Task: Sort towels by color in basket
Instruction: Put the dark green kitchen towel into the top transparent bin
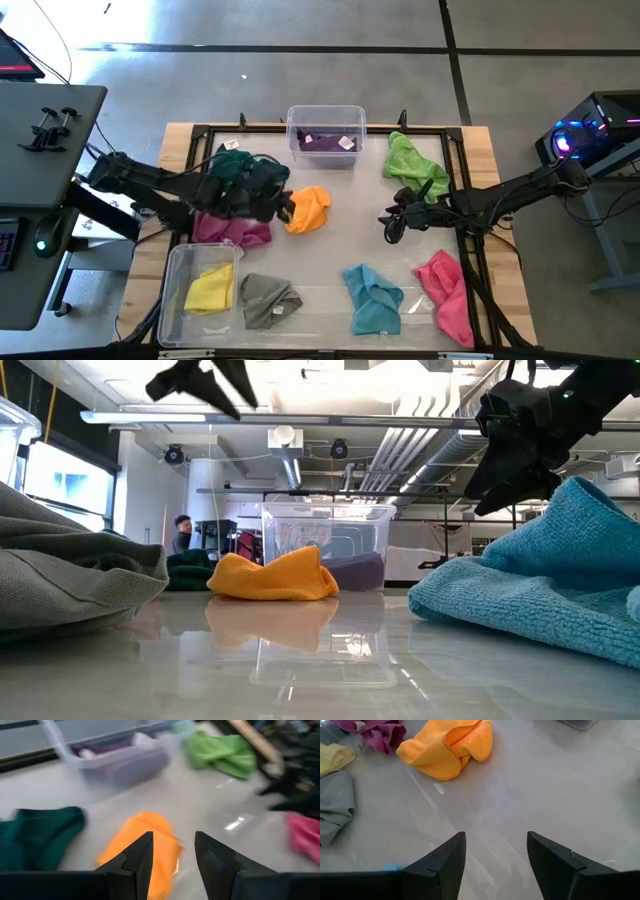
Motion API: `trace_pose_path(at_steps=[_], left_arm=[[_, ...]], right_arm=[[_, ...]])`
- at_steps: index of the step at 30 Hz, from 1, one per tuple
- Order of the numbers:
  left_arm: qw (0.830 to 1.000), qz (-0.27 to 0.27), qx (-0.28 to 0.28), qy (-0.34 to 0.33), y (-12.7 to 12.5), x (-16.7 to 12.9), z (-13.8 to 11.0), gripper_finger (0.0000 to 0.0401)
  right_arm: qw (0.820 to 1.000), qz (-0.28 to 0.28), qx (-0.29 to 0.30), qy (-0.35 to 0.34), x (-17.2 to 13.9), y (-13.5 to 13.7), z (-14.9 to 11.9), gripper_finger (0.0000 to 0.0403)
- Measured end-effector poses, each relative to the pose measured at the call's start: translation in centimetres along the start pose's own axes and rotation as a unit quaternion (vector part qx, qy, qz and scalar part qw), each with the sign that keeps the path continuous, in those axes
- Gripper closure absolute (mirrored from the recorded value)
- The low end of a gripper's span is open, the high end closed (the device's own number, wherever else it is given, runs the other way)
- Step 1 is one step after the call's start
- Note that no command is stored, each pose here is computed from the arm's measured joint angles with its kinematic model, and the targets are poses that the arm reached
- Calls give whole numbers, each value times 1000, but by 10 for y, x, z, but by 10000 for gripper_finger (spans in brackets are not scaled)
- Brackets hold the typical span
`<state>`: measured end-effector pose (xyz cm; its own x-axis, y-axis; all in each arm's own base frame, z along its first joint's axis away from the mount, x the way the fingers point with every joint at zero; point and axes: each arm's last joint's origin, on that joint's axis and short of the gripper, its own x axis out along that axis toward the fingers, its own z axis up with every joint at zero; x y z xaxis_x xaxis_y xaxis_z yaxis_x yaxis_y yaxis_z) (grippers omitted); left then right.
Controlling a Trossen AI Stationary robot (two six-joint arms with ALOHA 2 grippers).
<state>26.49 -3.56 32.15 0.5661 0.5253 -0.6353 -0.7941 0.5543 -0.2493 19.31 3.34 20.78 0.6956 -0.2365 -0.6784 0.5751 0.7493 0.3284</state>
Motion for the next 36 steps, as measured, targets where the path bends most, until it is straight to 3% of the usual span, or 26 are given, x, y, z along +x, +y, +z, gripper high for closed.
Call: trace_pose_path(at_steps=[4,10,15,25,36], left_arm=[[997,70,-23,35,22,14,10,270],[980,168,-12,108,60,35,14,249],[968,194,-16,158,86,60,10,206],[946,262,-70,177,135,94,0,117],[944,261,-51,196,172,119,-10,103]], right_arm=[[1000,1,10,1,0,0,0,199],[1000,0,10,0,0,0,0,199],[1000,-1,10,-1,0,0,0,199],[1000,10,-17,13,0,0,-1,199],[996,-49,55,-53,1,-5,4,199]])
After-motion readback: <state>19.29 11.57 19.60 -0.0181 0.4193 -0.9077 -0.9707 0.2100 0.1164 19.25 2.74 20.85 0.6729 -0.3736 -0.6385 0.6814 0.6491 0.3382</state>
